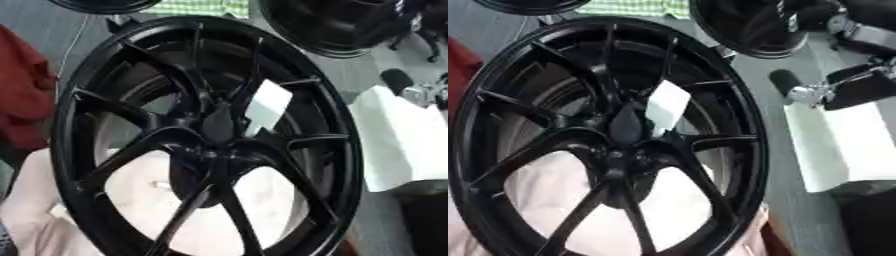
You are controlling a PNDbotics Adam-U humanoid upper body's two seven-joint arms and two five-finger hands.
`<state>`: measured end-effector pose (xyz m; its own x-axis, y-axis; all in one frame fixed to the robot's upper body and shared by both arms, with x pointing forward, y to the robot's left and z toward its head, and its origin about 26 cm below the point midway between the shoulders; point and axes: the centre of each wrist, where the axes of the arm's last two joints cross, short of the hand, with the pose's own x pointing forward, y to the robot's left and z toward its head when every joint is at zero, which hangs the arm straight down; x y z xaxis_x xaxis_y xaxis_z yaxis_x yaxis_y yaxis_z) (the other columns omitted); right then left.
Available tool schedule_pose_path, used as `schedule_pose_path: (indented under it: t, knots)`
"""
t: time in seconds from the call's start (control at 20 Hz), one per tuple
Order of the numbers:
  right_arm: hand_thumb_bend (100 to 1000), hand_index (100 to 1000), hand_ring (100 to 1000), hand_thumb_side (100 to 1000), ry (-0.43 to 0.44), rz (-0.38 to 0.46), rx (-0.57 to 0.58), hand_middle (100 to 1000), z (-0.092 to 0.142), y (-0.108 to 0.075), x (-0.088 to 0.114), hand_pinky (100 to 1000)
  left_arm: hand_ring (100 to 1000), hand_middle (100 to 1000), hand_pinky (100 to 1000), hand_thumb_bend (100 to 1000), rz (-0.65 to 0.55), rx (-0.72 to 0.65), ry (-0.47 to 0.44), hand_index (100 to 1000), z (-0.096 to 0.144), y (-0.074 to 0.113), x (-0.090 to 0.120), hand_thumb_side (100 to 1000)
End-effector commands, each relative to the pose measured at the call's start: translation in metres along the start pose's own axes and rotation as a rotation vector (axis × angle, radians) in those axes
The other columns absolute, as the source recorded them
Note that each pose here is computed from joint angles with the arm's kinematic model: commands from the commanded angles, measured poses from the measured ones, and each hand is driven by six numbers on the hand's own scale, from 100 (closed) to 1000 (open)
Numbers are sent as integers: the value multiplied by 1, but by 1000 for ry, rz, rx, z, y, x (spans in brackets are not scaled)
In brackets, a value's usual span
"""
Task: Pull the pin out of the wheel hub.
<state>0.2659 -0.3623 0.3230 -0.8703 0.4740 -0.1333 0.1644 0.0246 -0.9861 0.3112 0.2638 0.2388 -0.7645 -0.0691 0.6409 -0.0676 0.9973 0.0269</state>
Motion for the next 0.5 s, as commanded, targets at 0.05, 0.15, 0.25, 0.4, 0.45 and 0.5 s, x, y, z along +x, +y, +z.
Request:
schedule_pose_path:
  t: [0.05,0.15,0.25,0.4,0.45,0.5]
  knots:
    - [100,827,848,136,-43,38,96,754,-1,2,2,854,743,638,714,109,-9,-21,-42,818,-6,1,10,754]
    - [100,831,849,158,-68,35,136,755,-1,11,2,853,743,638,714,109,-7,-22,-44,818,-6,0,10,755]
    - [100,834,852,183,-94,25,169,755,-1,21,3,853,743,638,714,109,-5,-22,-44,818,-7,0,10,755]
    - [100,840,856,223,-122,28,200,758,0,30,4,854,743,638,714,109,-2,-22,-45,818,-7,0,10,755]
    - [100,842,858,222,-129,30,202,760,0,32,4,854,743,638,714,109,-1,-23,-45,818,-7,-1,10,755]
    - [100,846,861,217,-135,31,199,764,0,33,5,854,743,638,715,109,-1,-24,-45,818,-7,-1,10,756]
